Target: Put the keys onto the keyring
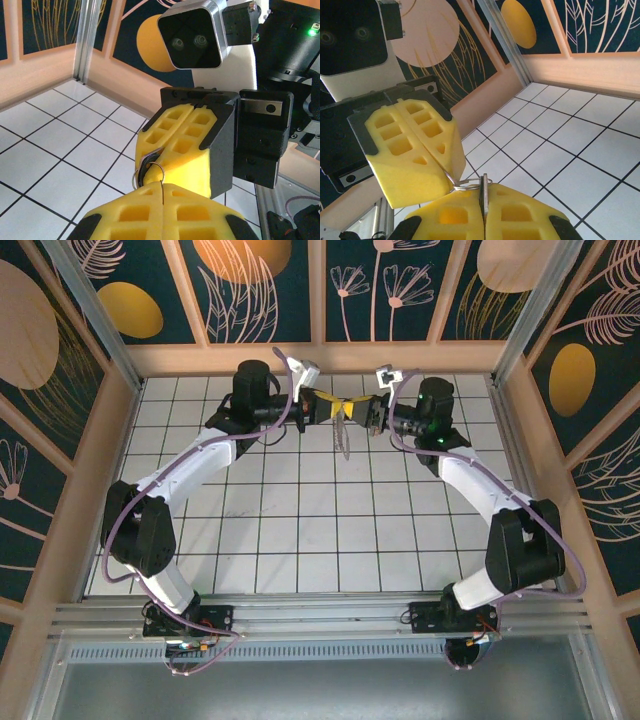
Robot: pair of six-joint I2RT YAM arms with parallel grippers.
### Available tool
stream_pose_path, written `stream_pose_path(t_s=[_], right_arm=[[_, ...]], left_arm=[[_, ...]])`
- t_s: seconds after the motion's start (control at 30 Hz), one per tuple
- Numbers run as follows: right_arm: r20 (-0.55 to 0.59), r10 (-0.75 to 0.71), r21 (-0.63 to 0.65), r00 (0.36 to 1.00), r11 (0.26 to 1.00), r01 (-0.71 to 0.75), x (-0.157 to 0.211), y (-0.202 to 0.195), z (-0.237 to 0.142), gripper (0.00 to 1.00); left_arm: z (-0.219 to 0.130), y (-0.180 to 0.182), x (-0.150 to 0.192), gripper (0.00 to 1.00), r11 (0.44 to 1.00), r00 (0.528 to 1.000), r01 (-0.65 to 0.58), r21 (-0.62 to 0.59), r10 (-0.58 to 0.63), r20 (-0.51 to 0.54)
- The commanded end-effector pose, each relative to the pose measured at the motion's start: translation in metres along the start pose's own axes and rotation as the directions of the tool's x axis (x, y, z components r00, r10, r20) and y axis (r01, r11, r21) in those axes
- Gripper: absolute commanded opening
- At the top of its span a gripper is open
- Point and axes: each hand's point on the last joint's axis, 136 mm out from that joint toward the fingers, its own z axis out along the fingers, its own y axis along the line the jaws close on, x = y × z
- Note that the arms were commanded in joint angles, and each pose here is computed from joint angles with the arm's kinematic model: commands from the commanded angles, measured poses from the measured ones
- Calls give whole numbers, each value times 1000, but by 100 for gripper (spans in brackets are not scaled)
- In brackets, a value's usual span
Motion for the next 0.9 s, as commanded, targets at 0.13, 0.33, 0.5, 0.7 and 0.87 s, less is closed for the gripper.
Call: stream_pose_path(t_s=[0.13, 0.33, 0.5, 0.7, 0.87], right_arm=[[5, -49, -7, 999, 999, 49, -5, 7, 3, 0], [28, -33, 22, 999, 999, 32, -3, -2, -15, 0], [17, -23, 16, 1000, 1000, 22, 2, -3, -15, 0], [6, -25, -8, 1000, 1000, 25, 3, 2, -7, 0], [-8, -33, -32, 999, 999, 33, 4, 8, 6, 0]], left_arm=[[3, -18, -7, 0, 997, 999, -50, 60, 50, 8], [3, -18, -8, 0, 997, 999, -52, 57, 52, 8], [4, -18, -9, 0, 997, 999, -53, 58, 53, 7], [5, -18, -9, 0, 997, 999, -53, 61, 52, 6], [5, -18, -8, 0, 997, 999, -50, 63, 50, 2]])
